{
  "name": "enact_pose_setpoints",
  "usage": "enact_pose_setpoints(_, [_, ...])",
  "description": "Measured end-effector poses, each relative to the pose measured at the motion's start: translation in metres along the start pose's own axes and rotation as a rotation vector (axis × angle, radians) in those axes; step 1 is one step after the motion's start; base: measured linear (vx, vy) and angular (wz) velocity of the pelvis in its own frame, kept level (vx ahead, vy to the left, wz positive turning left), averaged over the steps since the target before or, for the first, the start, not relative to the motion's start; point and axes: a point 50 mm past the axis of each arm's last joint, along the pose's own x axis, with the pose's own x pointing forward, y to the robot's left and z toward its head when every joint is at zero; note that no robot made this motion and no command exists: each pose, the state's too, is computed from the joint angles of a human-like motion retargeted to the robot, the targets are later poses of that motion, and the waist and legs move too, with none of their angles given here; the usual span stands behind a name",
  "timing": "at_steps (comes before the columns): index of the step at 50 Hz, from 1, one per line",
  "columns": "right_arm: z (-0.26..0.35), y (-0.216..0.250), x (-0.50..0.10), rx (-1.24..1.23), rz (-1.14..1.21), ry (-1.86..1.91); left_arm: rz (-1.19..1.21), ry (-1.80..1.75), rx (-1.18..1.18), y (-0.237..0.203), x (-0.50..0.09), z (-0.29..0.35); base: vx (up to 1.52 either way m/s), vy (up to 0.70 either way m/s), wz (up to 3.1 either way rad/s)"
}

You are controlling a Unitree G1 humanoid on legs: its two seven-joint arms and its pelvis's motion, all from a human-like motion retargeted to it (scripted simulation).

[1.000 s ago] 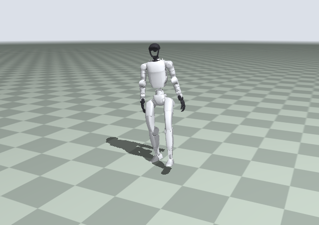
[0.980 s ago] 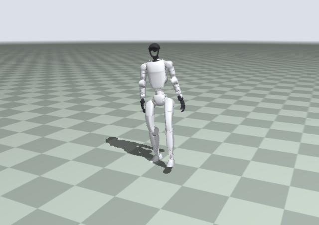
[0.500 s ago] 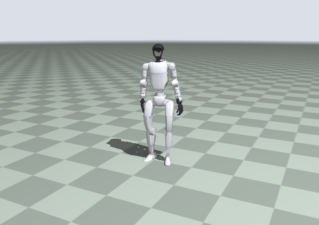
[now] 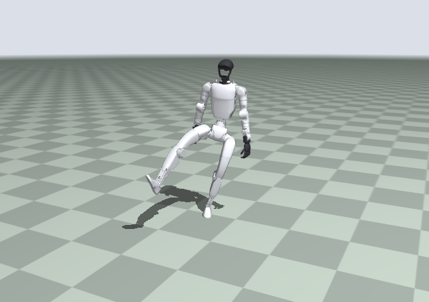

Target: In place motions

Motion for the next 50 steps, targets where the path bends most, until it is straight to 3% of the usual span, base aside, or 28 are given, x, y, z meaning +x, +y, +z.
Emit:
enact_pose_setpoints(7, [-0.071,0.043,-0.009,0.302,0.245,0.319,0.084,-0.212,0.119,0.029,-0.008,0.073,0.1,0.24,1.15])
enact_pose_setpoints(13, [-0.063,0.062,-0.01,0.265,0.278,0.261,0.033,-0.182,0.119,0.012,-0.005,0.065,0.07,-0.11,0.1])
enact_pose_setpoints(18, [-0.02,0.035,-0.003,0.156,0.212,0.092,-0.005,-0.024,-0.003,-0.02,0.001,0.007,-0.07,-0.28,-0.76])
enact_pose_setpoints(25, [0.035,0.006,-0.001,0.143,0.068,-0.144,-0.023,0.416,-0.114,-0.084,-0.029,-0.132,-0.15,-0.62,-1.23])
enact_pose_setpoints(35, [0.097,-0.003,-0.014,0.026,0.007,-0.415,-0.079,0.74,-0.139,-0.108,-0.087,-0.233,0.11,-0.15,-1.0])
enact_pose_setpoints(43, [0.129,-0.002,-0.026,-0.186,-0.116,-0.535,-0.06,0.613,-0.34,-0.103,-0.057,-0.189,-0.11,-0.2,-0.67])
enact_pose_setpoints(50, [0.089,0.014,-0.013,-0.291,-0.073,-0.382,0.074,0.271,-0.284,-0.064,-0.018,-0.11,0.0,-0.3,-0.21])
